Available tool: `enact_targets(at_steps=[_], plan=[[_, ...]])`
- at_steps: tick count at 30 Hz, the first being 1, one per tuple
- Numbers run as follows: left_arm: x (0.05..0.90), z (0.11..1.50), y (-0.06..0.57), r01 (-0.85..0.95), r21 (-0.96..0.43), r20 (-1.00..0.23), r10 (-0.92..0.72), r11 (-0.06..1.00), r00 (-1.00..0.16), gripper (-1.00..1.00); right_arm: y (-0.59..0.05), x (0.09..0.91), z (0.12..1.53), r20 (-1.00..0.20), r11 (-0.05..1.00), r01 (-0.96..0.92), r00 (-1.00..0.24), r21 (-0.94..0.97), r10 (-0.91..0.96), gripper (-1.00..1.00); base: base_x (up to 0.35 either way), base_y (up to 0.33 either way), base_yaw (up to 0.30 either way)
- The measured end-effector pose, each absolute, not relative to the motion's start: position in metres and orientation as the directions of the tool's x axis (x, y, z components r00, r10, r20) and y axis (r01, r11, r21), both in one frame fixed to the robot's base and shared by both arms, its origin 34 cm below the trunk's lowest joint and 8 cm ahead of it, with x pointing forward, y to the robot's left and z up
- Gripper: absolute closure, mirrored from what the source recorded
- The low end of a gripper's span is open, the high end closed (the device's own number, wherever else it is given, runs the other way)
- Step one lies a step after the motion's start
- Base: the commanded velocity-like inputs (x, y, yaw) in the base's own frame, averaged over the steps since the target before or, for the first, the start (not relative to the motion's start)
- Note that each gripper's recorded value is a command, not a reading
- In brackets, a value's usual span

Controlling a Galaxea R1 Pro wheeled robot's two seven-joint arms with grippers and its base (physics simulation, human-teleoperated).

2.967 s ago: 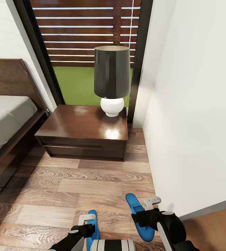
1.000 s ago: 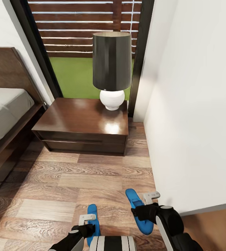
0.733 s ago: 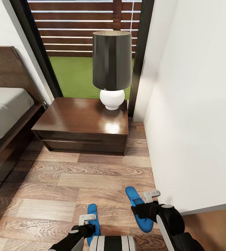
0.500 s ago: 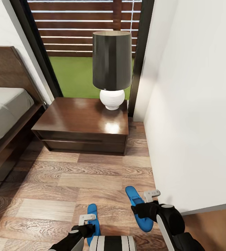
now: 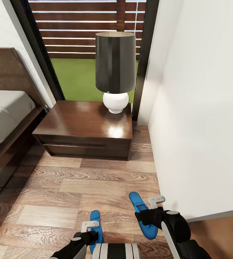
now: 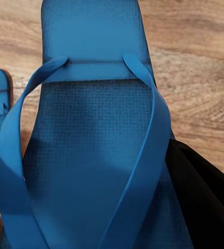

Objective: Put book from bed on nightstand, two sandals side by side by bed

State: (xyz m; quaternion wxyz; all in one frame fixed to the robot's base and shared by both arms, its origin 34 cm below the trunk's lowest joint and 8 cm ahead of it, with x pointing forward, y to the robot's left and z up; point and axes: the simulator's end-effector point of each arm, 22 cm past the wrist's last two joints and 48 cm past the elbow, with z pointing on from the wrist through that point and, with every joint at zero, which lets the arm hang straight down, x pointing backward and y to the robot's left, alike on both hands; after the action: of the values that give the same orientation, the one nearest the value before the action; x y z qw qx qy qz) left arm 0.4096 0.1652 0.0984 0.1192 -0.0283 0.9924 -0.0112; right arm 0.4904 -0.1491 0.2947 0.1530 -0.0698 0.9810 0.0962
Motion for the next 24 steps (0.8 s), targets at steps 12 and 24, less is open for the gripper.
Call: enact_targets(at_steps=[12,24], plan=[[0.423,0.103,0.161,-0.05,-0.033,-0.263,-0.057,0.998,-0.963,-1.0,-0.148,0.49,0.295,-0.313,0.971,-0.168,-0.944,0.169,-0.109,1.0,0.0,0.0,0.0],[0.428,0.104,0.159,-0.049,-0.037,-0.273,-0.057,0.998,-0.96,-1.0,-0.147,0.489,0.295,-0.312,0.971,-0.171,-0.944,0.17,-0.111,1.0,0.0,0.0,0.0]])
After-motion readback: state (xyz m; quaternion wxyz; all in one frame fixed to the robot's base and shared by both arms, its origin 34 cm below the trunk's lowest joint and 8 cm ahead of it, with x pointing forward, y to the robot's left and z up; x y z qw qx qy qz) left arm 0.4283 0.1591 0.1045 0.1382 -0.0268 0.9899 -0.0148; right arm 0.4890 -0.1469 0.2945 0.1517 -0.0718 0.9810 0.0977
